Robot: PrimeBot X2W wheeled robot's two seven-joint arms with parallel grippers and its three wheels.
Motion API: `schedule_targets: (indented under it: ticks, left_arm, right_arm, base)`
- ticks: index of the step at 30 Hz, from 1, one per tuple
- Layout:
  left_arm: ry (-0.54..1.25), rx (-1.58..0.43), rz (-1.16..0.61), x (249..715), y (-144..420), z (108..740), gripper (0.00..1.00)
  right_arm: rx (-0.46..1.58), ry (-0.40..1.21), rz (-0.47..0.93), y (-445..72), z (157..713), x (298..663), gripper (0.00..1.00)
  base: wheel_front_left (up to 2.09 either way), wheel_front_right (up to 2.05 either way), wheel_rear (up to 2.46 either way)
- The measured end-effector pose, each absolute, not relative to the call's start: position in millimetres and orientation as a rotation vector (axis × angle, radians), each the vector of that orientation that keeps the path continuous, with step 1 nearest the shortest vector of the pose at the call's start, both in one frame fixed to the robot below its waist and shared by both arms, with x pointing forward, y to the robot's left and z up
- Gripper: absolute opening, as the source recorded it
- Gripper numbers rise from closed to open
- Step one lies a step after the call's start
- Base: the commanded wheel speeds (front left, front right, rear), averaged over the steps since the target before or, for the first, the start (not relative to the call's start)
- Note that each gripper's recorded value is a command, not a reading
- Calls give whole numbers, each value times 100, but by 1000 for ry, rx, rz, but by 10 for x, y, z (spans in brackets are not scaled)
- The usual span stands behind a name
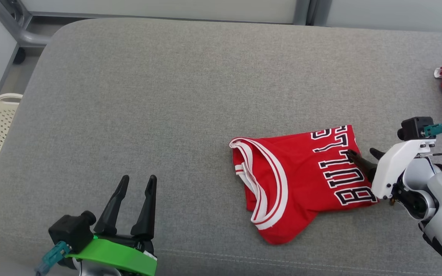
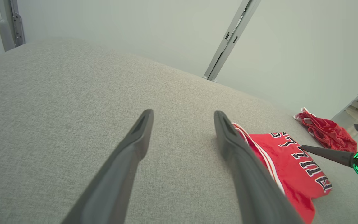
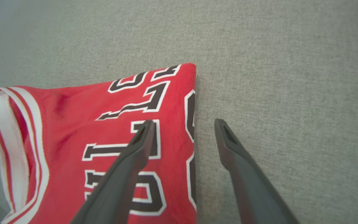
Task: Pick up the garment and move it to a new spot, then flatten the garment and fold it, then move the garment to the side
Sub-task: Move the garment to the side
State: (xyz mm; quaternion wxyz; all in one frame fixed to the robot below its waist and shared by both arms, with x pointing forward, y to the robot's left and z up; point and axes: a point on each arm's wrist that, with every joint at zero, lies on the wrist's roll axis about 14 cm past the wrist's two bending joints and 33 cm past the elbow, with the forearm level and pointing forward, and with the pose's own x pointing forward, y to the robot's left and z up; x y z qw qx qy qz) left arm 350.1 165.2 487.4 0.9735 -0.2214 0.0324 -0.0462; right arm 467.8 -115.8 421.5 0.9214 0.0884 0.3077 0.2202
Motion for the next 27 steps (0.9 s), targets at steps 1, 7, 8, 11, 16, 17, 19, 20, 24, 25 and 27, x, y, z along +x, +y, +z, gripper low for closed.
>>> schedule_targets:
  ticks: [1,7,8,11,16,17,19,20,24,25,27]
  left_arm:
    - [68,-447,-89,3500,1661,4862,100]
    - [75,-449,-58,3500,1728,4817,100]
    - [76,-449,-53,3496,1741,4806,100]
    - [80,-450,-41,3486,1765,4784,100]
    - [76,-449,-40,3495,1771,4785,100]
    - [75,-449,-42,3500,1766,4788,100]
    - [70,-448,-46,3512,1756,4799,100]
    - [68,-449,-49,3518,1748,4804,100]
    - [64,-451,-68,3550,1697,4819,100]
    - [64,-451,-74,3559,1678,4821,100]
    - [64,-453,-88,3578,1636,4827,100]
  right_arm:
    - [184,656,453,-1152,4170,4679,100]
    - [213,799,475,-1070,3947,4626,100]
    - [210,814,476,-1073,3926,4628,100]
    - [226,848,483,-1043,3890,4624,100]
    - [216,834,505,-988,3910,4631,0]
    - [214,822,507,-984,3926,4639,0]
    - [209,802,508,-988,3967,4661,0]
    - [210,788,506,-997,3994,4673,0]
    - [206,721,498,-1052,4166,4767,0]
    - [202,705,494,-1081,4212,4791,0]
    - [193,682,485,-1148,4292,4816,0]
  base:
    - [0,0,0]
    - [0,0,0]
    - [0,0,0]
    - [0,0,0]
    - [0,0,0]
    - [0,0,0]
    - [0,0,0]
    - [0,0,0]
    - [0,0,0]
    - [0,0,0]
    - [0,0,0]
